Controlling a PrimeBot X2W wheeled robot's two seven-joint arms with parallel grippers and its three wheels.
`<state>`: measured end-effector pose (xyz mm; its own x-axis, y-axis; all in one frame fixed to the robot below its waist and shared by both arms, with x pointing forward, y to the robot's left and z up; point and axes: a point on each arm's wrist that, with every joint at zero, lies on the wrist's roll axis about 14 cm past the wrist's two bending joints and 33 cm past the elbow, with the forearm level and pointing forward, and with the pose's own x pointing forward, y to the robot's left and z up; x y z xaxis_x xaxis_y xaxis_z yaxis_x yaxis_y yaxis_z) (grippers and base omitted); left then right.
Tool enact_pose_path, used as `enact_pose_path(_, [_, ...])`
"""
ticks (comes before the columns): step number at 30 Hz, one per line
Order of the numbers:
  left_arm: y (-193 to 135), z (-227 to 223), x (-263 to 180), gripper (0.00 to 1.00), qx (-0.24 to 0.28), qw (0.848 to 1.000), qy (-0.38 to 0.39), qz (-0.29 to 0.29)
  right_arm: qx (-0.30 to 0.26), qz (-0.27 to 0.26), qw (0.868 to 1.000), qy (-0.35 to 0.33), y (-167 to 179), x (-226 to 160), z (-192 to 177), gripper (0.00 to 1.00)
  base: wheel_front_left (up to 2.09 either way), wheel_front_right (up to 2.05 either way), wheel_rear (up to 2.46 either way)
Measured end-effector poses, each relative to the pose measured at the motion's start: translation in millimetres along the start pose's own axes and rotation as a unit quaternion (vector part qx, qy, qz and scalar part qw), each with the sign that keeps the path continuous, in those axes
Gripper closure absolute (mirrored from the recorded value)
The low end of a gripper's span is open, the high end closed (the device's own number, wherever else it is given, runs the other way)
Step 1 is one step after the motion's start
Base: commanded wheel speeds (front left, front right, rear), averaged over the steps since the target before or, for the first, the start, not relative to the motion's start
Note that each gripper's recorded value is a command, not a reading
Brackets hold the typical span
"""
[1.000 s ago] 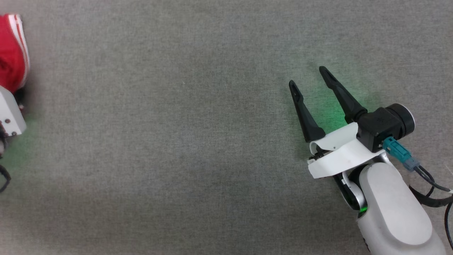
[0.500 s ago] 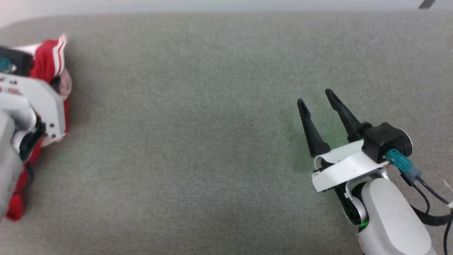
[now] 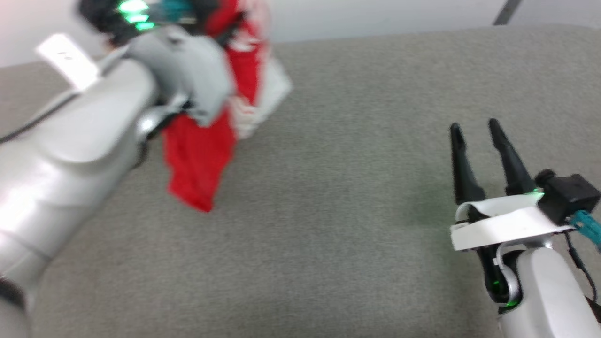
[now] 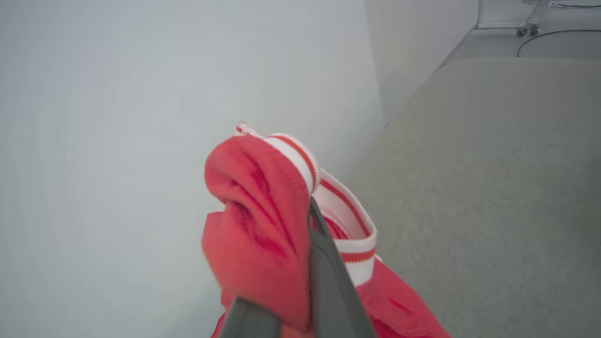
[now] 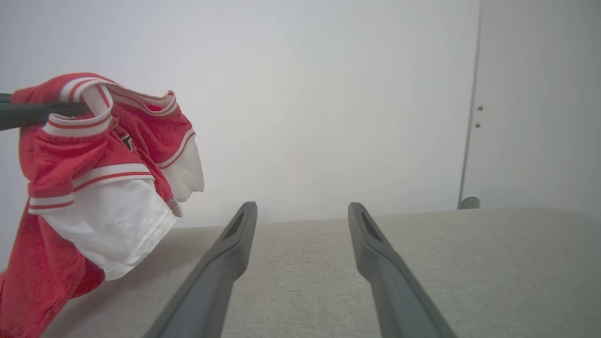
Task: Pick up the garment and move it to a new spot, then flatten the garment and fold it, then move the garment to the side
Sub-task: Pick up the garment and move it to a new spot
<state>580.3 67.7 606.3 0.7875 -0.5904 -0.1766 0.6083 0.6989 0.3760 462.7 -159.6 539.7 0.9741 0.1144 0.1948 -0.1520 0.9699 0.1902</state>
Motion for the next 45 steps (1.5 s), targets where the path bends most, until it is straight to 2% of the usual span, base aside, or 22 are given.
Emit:
enact_pose_path(3, [-55, 35, 28, 1.00, 0.033, 0.995, -0.050, -0.077, -0.004, -0.037, 0.999, -0.011, -25, -8, 9, 0.00, 0.00, 0.00, 0.00])
enact_pose_path(7, [-133, 55, 47, 1.00, 0.055, 0.979, -0.098, -0.172, -0.009, -0.081, 0.996, -0.030, -56, -16, 22, 0.00, 0.00, 0.00, 0.00])
enact_pose_path(10, [-203, 27, 40, 1.00, 0.067, 0.963, -0.075, -0.251, -0.011, -0.106, 0.994, -0.035, -73, -24, 27, 0.00, 0.00, 0.00, 0.00])
enact_pose_path(12, [-228, 1, 31, 1.00, 0.066, 0.956, -0.040, -0.283, -0.008, -0.122, 0.992, -0.037, -83, -31, 28, 0.00, 0.00, 0.00, 0.00])
enact_pose_path(17, [-249, -45, 6, 1.00, 0.068, 0.938, 0.058, -0.334, -0.005, -0.151, 0.988, -0.034, -100, -46, 29, 0.00, 0.00, 0.00, 0.00])
enact_pose_path(21, [-244, -67, -1, 1.00, 0.075, 0.927, 0.114, -0.348, 0.008, -0.158, 0.987, -0.023, -103, -50, 20, 0.00, 0.00, 0.00, 0.00])
enact_pose_path(24, [-242, -82, 2, 1.00, 0.078, 0.924, 0.137, -0.349, 0.015, -0.158, 0.987, -0.015, -103, -50, 13, 0.00, 0.00, 0.00, 0.00])
enact_pose_path(30, [-242, -120, 19, 1.00, 0.056, 0.916, 0.193, -0.349, 0.024, -0.165, 0.986, -0.004, -108, -49, 3, 0.00, 0.00, 0.00, 0.00])
enact_pose_path(36, [-249, -139, 32, 0.99, 0.028, 0.906, 0.220, -0.360, 0.018, -0.179, 0.984, 0.006, -118, -53, -3, 0.00, 0.00, 0.00, 0.00])
enact_pose_path(39, [-251, -142, 35, 0.59, 0.024, 0.906, 0.215, -0.363, 0.015, -0.185, 0.982, 0.011, -122, -55, -5, 0.00, 0.00, 0.00, 0.00])
enact_pose_path(40, [-251, -141, 36, 0.39, 0.016, 0.907, 0.211, -0.363, 0.015, -0.187, 0.982, 0.011, -123, -55, -5, 0.00, 0.00, 0.00, 0.00])
enact_pose_path(41, [-251, -140, 36, 0.08, 0.007, 0.909, 0.205, -0.363, 0.014, -0.187, 0.982, 0.012, -123, -55, -6, 0.00, 0.00, 0.00, 0.00])
enact_pose_path(42, [-250, -138, 36, 0.00, 0.000, 0.911, 0.200, -0.361, 0.013, -0.185, 0.983, 0.014, -122, -55, -7, 0.00, 0.00, 0.00, 0.00])
enact_pose_path(45, [-244, -128, 40, 0.00, -0.042, 0.919, 0.172, -0.353, 0.008, -0.182, 0.983, 0.018, -120, -54, -9, 0.00, 0.00, 0.00, 0.00])
